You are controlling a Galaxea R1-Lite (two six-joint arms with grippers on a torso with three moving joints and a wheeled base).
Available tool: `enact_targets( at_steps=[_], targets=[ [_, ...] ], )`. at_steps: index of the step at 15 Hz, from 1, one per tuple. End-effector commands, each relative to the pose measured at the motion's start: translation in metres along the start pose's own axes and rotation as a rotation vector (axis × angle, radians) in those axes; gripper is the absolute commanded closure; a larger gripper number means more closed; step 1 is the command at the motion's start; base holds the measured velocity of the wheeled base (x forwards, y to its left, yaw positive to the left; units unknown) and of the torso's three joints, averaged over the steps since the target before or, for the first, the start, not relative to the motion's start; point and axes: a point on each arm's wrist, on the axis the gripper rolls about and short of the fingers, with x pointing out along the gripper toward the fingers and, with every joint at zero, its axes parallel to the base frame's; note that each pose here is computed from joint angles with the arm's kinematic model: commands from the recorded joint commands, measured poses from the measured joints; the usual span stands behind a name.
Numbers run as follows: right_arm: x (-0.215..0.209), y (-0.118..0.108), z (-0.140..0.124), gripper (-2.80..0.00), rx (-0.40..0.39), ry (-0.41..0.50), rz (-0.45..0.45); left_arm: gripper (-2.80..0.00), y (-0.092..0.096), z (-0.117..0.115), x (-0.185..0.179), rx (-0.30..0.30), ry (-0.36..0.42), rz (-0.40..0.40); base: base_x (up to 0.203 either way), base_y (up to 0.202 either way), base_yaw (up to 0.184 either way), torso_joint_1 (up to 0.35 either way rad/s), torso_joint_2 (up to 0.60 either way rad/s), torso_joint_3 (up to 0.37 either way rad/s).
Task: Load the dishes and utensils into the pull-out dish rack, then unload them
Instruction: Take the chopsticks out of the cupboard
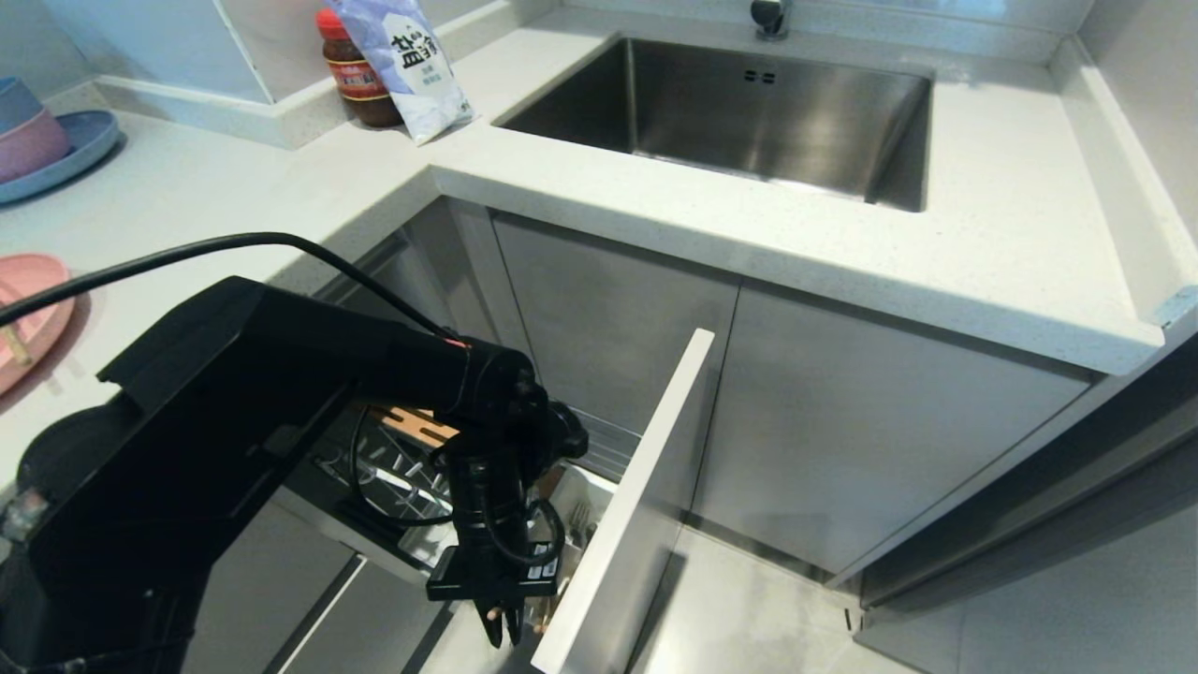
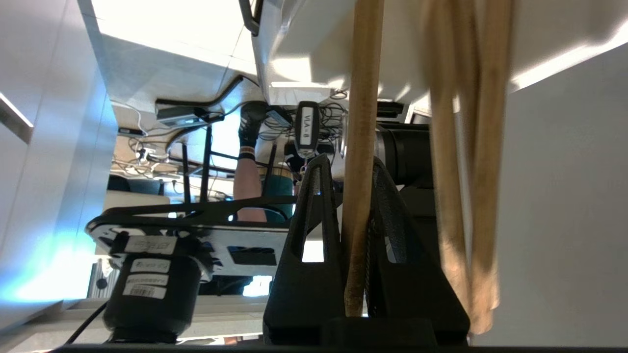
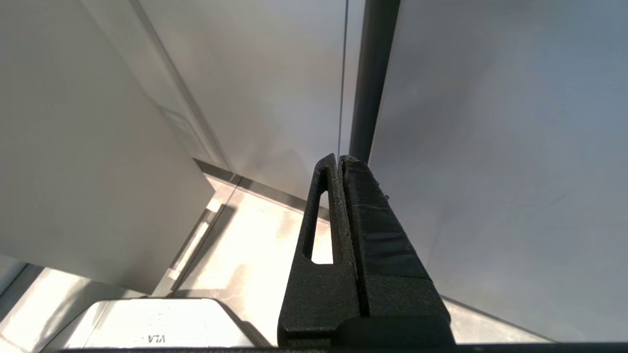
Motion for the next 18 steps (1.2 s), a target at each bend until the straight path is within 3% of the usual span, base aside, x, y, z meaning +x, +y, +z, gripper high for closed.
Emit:
enact_targets(
  at_steps=[1, 9, 13, 18],
  targets=[
    [0.0, 0.0, 0.0, 0.0, 0.0, -0.001, 0.001, 0.0, 0.002, -0.014, -0.015, 0.013, -0.01, -0.004, 0.0, 0.0, 0.0, 0.0, 0.0, 0.0],
    [0.0, 0.0, 0.0, 0.0, 0.0, -0.001, 0.001, 0.0, 0.018, -0.099, -0.095, 0.113, -0.149, -0.075, 0.0, 0.0, 0.0, 0.0, 0.0, 0.0],
    [0.0, 0.0, 0.0, 0.0, 0.0, -0.001, 0.001, 0.0, 0.023, -0.14, -0.119, 0.185, -0.179, -0.091, 0.0, 0.0, 0.0, 0.0, 0.0, 0.0],
    [0.0, 0.0, 0.0, 0.0, 0.0, -0.001, 0.002, 0.0, 0.051, -0.205, -0.159, 0.274, -0.327, -0.18, 0.0, 0.0, 0.0, 0.0, 0.0, 0.0]
  ],
)
